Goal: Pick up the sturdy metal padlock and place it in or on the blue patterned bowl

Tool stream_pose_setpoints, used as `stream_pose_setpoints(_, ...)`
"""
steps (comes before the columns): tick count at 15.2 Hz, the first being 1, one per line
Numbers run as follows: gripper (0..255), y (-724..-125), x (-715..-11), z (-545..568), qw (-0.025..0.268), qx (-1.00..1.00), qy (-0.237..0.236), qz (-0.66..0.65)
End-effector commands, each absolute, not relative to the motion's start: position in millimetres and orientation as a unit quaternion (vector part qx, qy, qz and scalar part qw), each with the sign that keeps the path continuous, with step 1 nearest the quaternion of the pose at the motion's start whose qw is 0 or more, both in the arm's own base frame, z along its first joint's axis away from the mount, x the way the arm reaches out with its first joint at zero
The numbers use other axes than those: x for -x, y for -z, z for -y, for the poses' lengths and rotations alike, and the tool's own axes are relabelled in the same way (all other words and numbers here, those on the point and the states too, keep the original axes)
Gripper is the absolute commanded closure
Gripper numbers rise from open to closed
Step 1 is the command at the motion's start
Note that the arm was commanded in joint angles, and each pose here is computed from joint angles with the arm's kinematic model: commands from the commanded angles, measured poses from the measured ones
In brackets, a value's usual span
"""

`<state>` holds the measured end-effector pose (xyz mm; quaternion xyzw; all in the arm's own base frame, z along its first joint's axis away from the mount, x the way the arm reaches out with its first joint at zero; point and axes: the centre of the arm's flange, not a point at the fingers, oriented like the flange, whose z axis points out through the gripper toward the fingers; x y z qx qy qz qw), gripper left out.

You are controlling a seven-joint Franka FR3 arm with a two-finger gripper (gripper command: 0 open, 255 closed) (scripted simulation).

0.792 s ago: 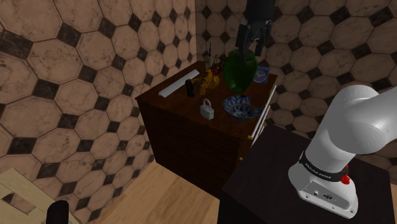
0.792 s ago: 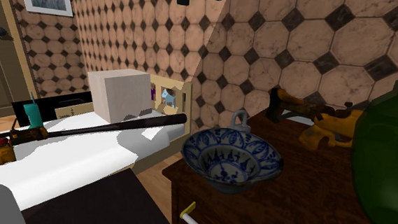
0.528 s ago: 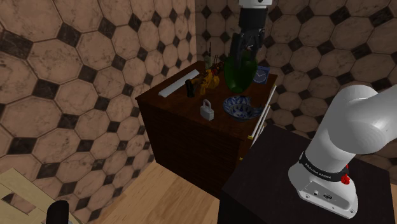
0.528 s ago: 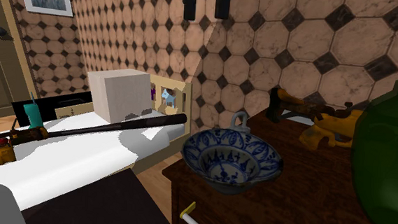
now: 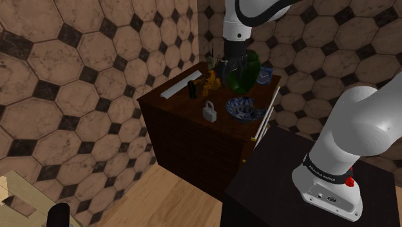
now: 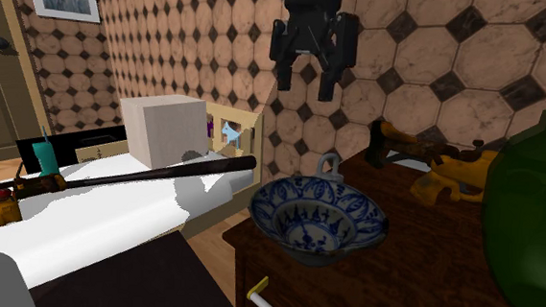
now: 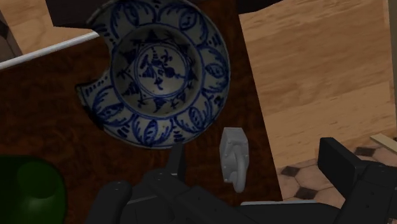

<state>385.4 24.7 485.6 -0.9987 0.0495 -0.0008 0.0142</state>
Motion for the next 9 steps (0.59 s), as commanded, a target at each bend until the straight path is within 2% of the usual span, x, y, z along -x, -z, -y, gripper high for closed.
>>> stream_pose_setpoints(1,0,-461.3,-398.0,-29.1,0.012,0.999,0.002,-0.047)
stream_pose_setpoints(9,0,-372.3,-454.4,-35.0,0.004,0.999,0.003,-0.038)
